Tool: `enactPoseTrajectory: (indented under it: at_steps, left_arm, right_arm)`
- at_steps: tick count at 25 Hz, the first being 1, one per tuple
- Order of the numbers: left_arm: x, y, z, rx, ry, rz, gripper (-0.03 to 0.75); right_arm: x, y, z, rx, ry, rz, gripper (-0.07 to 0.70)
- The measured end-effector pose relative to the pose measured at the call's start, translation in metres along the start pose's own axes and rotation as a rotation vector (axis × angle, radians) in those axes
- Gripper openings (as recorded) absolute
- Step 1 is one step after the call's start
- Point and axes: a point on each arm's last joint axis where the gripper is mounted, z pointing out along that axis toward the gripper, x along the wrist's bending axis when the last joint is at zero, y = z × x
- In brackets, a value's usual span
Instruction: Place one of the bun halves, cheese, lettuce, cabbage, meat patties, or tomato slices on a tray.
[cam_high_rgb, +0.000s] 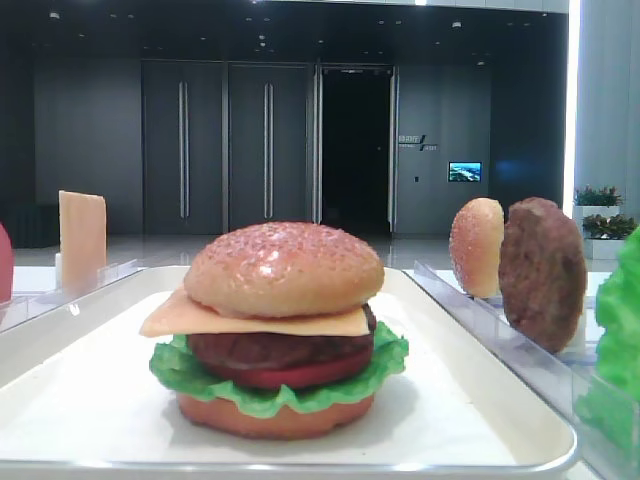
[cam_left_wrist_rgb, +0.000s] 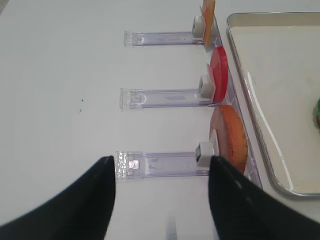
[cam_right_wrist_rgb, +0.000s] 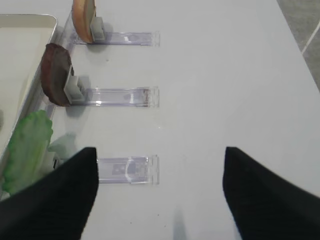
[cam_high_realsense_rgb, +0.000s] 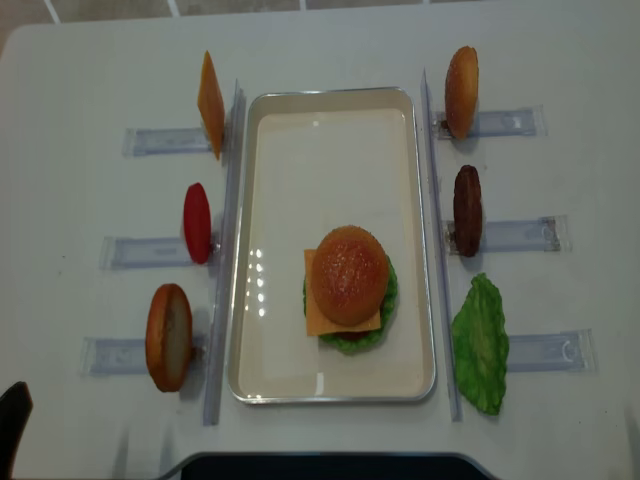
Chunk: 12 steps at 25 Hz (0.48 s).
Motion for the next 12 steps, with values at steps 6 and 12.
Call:
enactPoseTrajectory:
  at_steps: [6,12]
  left_arm:
    - [0.0000,0.0000,0.0000,0.000,0.000,0.001,0.454]
    - [0.0000,0.0000,0.0000,0.000,0.000,0.001,0.454]
  right_arm:
    - [0.0007,-0.0055,-0.0002,-0.003,0.016,-0.012,0.523]
    - [0.0016,-0.0085,-0.0040,-0.032,0.013,-0.017,0.521]
